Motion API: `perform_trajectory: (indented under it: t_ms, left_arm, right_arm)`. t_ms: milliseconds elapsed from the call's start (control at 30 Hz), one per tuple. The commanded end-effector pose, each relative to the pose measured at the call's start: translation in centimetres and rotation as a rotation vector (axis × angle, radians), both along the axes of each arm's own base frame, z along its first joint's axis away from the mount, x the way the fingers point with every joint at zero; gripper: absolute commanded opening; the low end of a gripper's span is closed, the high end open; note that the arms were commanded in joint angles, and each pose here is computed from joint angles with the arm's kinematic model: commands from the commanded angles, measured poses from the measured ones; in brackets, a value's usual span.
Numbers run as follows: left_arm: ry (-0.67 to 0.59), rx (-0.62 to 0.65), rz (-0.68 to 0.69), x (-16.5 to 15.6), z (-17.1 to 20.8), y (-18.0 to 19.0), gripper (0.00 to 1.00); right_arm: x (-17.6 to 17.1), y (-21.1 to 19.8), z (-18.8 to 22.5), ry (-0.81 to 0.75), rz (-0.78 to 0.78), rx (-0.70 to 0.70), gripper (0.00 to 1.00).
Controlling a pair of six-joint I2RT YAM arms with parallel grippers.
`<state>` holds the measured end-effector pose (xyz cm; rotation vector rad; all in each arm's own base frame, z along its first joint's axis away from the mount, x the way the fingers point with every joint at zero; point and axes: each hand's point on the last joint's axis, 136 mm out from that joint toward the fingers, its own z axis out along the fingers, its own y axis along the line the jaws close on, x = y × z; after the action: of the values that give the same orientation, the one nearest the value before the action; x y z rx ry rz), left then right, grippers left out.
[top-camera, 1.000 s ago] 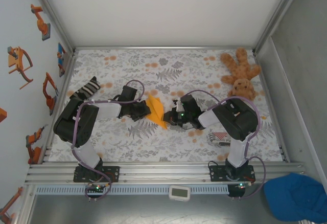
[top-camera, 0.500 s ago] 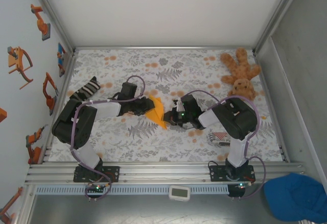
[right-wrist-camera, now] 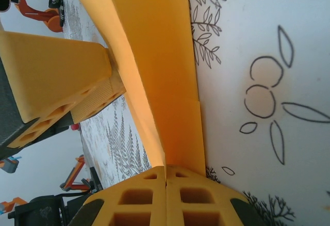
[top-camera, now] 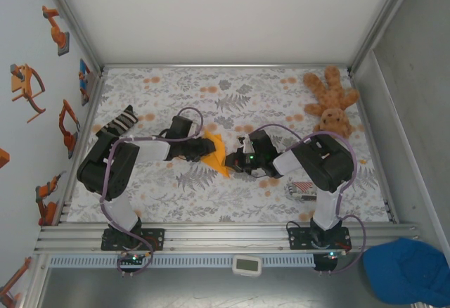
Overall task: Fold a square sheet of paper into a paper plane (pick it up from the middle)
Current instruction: Fourth fold the wing at the center of the table.
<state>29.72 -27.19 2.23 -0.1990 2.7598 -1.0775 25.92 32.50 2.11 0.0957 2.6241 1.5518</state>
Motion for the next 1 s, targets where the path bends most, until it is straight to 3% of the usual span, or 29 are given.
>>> perform_trajectory:
  t_ms: [0,400,633,967]
  left_arm:
    - [0.095,0.153,-0.01,-2.0,-3.2,1.8,0.37]
    - [0.31,0.468,0.015,-4.9,-8.3,5.6,0.39]
    - [0.377,0.641,0.002,-6.2,-9.8,8.0,0.41]
    - [0.404,0.709,-0.012,-6.9,-10.7,8.9,0.44]
  right_arm:
    - [-1.7,-1.7,-4.4,0.106,-0.024,-0.126,0.0]
    - [-1.2,-1.4,-3.2,0.078,-0.023,-0.108,0.01]
    - [-0.7,-1.3,-1.8,0.036,-0.024,-0.097,0.11]
    - [-0.5,-3.1,1.7,-0.069,-0.022,-0.163,0.26]
